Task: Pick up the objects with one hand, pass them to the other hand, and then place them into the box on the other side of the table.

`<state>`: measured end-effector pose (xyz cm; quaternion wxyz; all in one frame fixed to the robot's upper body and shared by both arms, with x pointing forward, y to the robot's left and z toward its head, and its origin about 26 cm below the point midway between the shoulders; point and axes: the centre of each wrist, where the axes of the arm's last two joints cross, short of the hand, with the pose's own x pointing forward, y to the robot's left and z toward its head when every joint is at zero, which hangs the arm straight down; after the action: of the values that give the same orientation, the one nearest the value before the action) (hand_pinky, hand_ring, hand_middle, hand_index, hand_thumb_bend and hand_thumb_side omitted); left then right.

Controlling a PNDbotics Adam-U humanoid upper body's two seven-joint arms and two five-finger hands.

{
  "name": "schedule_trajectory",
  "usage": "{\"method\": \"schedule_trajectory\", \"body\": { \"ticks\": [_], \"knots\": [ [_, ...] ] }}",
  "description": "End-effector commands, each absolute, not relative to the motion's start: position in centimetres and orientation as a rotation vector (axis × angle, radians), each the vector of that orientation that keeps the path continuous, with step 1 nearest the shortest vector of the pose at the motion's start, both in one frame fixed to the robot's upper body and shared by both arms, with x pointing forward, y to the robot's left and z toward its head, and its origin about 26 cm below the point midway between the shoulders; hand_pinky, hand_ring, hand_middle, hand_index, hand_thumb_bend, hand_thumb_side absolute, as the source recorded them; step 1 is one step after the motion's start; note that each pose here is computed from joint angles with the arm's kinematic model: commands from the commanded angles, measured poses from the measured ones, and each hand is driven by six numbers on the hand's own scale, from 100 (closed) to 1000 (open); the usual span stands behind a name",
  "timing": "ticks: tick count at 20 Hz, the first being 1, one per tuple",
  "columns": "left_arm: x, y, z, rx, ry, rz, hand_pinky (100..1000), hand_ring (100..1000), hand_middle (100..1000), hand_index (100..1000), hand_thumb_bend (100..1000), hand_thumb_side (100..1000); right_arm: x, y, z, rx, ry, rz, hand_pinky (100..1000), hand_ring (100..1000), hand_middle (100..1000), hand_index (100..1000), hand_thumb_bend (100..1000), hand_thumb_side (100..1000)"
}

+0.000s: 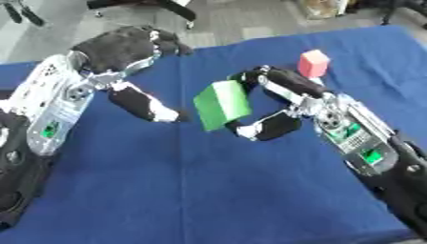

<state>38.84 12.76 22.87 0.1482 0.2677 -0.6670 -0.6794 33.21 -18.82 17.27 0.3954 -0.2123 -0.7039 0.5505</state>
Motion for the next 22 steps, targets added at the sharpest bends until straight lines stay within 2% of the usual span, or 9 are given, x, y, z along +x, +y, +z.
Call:
{"method": "schedule_trajectory", "body": {
  "ticks": [1,6,17,22],
  "knots": [
    [38.8,12.8,24.2,0.778,-1.948,-1.94,859,713,710,887,622,726,33.5,-18.9,17.9,-0.589,-1.805,1.386,822,667,554,502,186,359],
    [38.7,11.9,24.0,0.723,-1.957,-1.941,855,709,704,882,624,727,33.5,-18.6,18.0,-0.591,-1.823,1.366,821,660,548,501,194,375],
    [38.6,10.0,23.6,0.713,-1.924,-2.013,863,717,714,891,639,730,33.7,-18.4,18.3,-0.64,-1.875,1.346,828,665,553,508,129,347],
    [38.5,9.5,23.6,0.709,-1.913,-2.041,865,717,716,892,642,739,33.8,-18.4,18.5,-0.674,-1.897,1.328,828,662,549,508,137,343]
  ]
}}
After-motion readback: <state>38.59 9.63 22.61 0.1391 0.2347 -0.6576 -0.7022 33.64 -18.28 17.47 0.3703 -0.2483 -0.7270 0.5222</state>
